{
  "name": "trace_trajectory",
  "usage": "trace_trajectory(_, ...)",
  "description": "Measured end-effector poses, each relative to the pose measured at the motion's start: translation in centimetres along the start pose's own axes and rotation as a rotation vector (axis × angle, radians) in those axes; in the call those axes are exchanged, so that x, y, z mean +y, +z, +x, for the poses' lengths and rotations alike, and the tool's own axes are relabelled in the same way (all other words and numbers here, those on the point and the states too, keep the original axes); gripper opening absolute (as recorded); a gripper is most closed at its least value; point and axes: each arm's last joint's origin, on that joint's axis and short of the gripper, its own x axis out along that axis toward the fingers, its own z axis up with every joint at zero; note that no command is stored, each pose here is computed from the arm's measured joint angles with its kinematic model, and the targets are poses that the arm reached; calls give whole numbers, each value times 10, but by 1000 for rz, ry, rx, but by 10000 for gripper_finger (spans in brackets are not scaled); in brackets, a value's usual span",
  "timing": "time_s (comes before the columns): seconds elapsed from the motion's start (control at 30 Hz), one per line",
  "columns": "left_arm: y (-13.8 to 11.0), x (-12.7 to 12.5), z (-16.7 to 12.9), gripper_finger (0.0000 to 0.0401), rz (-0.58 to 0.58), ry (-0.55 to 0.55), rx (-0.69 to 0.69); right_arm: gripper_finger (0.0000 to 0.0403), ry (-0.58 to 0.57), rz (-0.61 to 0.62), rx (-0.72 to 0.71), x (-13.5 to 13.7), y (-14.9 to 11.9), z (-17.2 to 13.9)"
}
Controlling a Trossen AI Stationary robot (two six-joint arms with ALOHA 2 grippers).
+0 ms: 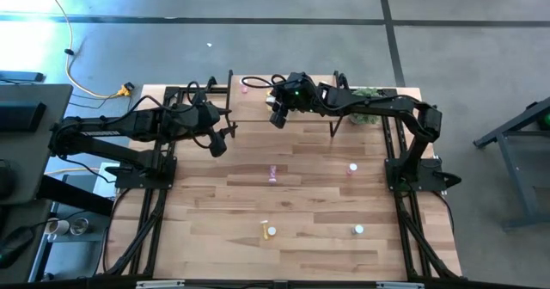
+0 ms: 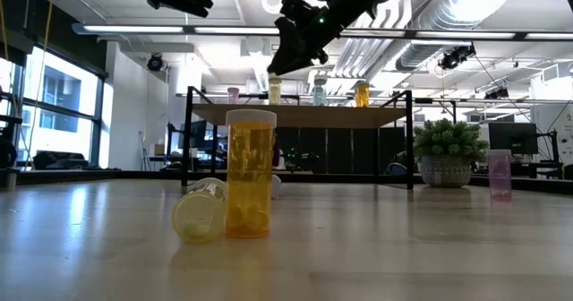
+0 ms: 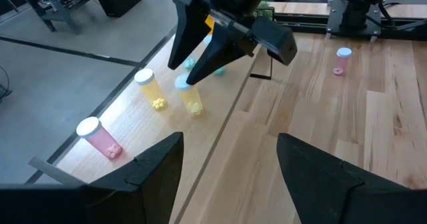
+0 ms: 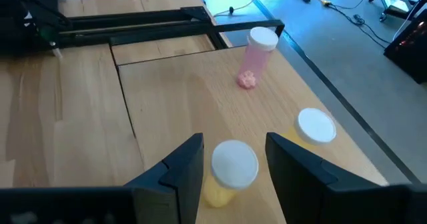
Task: Pick and place medicine bottles onto shelf by color
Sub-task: Put the orange pill bottle aligned with the other orange pill bottles on the shelf
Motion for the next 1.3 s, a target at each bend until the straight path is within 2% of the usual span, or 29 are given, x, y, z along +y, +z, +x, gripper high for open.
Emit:
trace_trajectory(0.23, 0, 0, 0, 229, -1, -1, 5, 154, -14, -18, -37, -1, 10, -18)
trace_trajectory(0.47, -3, 0, 0, 229, -12, -1, 33, 154, 3, -31, -9, 0, 15, -44)
trace_trajectory(0.8, -4, 0, 0, 229, -8, -6, 42, 154, 85, -77, 2, 25, 23, -87)
trace_trajectory(1.03, -4, 0, 0, 229, -7, -8, 42, 154, 162, -85, 138, 45, 11, -112)
trace_trajectory(1.3, -4, 0, 0, 229, -7, -8, 44, 154, 234, -109, 294, 75, -5, -125)
